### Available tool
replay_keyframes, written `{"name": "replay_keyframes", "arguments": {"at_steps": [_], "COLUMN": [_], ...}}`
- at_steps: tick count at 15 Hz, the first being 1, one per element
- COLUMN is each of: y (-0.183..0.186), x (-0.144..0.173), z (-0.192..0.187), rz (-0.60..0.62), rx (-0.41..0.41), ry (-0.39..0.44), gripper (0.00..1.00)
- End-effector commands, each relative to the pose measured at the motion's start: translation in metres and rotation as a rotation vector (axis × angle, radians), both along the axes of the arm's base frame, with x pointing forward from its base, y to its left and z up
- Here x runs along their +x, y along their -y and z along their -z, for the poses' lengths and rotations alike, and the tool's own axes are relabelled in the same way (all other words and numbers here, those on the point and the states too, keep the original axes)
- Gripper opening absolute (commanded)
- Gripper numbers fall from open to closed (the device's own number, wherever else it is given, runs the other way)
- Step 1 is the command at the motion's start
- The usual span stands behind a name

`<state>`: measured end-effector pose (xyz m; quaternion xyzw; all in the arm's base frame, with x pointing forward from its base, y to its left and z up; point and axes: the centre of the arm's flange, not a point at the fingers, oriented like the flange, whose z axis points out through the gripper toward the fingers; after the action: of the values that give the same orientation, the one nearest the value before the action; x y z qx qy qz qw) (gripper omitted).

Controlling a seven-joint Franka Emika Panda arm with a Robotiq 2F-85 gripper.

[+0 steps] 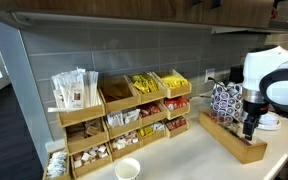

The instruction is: Empty the pod into the cup

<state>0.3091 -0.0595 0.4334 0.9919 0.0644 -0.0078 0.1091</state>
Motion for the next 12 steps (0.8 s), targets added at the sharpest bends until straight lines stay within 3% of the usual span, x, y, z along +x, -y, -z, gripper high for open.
{"name": "replay_keyframes", "arguments": {"at_steps": [1,9,10,11,12], "y": [-0.056,-0.134,-0.139,-0.126,-0.130], "x": [0.021,0.064,0.067,0.048,0.051], "z": [0.002,0.021,0.022,0.017,0.018], "rz": [0.162,0.590,0.610,0.537,0.541], "rx": [0.062,0.063,0.062,0.045,0.043], "ry": [0.015,0.087,0.089,0.096,0.095], "gripper": [1.00,1.00,1.00,1.00,1.00]}}
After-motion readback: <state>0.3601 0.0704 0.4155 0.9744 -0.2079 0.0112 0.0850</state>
